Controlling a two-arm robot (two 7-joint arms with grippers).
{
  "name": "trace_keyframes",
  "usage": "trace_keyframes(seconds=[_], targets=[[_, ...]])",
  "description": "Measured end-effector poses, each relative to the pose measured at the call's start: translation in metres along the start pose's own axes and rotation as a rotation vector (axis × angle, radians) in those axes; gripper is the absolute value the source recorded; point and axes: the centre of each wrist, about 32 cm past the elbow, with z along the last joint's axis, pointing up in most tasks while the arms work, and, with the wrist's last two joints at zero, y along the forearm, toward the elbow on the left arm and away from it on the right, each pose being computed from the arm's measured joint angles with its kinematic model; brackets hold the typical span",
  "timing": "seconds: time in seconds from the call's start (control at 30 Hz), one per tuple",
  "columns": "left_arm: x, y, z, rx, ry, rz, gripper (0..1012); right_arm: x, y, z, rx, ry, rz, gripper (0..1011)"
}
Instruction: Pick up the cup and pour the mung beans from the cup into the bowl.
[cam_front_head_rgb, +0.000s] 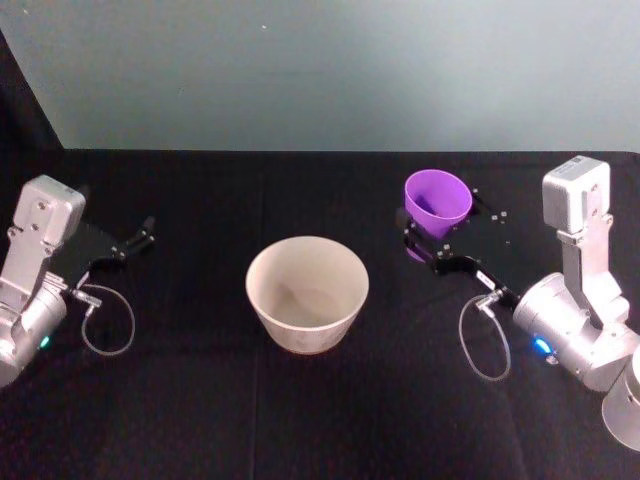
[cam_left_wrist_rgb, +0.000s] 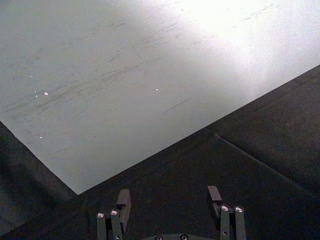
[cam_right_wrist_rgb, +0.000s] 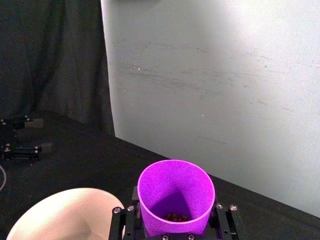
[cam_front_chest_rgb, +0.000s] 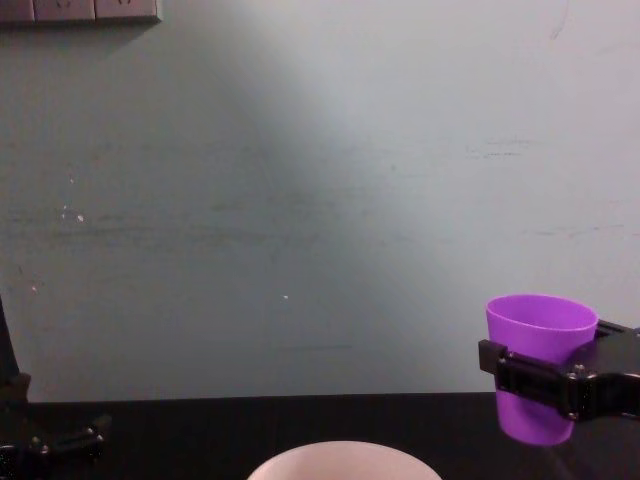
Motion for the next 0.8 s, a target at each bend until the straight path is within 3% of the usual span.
trace_keyframes(seconds=[0.8], targets=[[0.0000,0.0000,0.0000,0.000,0.000,0.000,1000,0.0000,0.0000,0.0000,0.000,0.000,0.000,731]])
